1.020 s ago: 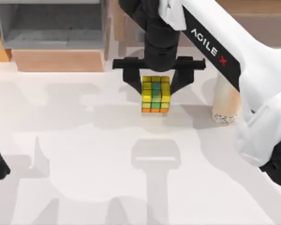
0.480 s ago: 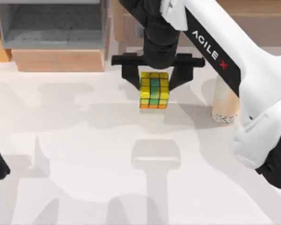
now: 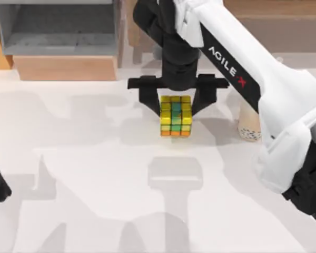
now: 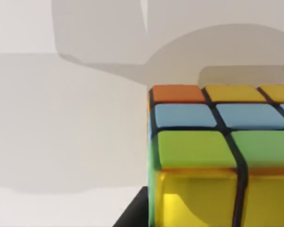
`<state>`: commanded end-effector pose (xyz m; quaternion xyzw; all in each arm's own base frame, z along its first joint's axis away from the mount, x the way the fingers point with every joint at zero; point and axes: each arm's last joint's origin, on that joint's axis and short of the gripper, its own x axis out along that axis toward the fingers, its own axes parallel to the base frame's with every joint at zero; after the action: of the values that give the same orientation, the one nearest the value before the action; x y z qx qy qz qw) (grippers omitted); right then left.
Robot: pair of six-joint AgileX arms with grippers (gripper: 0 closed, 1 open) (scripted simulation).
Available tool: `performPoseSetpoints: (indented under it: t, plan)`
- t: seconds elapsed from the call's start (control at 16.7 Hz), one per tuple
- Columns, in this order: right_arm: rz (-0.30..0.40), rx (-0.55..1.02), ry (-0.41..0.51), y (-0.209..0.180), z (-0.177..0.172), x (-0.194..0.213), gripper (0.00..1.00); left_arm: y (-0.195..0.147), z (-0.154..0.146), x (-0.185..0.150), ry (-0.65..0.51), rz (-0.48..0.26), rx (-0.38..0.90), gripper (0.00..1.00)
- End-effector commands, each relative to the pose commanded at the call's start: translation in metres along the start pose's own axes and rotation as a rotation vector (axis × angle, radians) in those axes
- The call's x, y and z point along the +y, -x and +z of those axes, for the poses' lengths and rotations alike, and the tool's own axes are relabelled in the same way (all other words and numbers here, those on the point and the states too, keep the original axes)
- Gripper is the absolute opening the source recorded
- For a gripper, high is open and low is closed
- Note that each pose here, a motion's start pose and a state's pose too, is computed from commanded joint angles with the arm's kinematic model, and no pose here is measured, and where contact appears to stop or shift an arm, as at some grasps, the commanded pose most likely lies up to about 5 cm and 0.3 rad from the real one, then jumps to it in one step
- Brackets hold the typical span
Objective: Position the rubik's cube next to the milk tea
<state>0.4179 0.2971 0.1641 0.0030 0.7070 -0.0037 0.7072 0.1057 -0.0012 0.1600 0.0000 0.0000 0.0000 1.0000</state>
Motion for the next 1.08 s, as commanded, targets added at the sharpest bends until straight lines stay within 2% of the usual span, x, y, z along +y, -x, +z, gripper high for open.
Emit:
performPoseSetpoints:
  t: [0.18,0.96,1.08]
  plan:
    - [0.0,0.0,0.0,0.0,0.0,0.0,0.0,0.0,0.0,0.0,0.0,0.0,0.0,1.0]
    - [0.0,0.0,0.0,0.0,0.0,0.0,0.98,0.0,0.0,0.0,0.0,0.0,0.0,1.0]
    - [0.0,0.0,0.0,0.0,0.0,0.0,1.0,0.0,0.0,0.0,0.0,0.0,0.0,1.0]
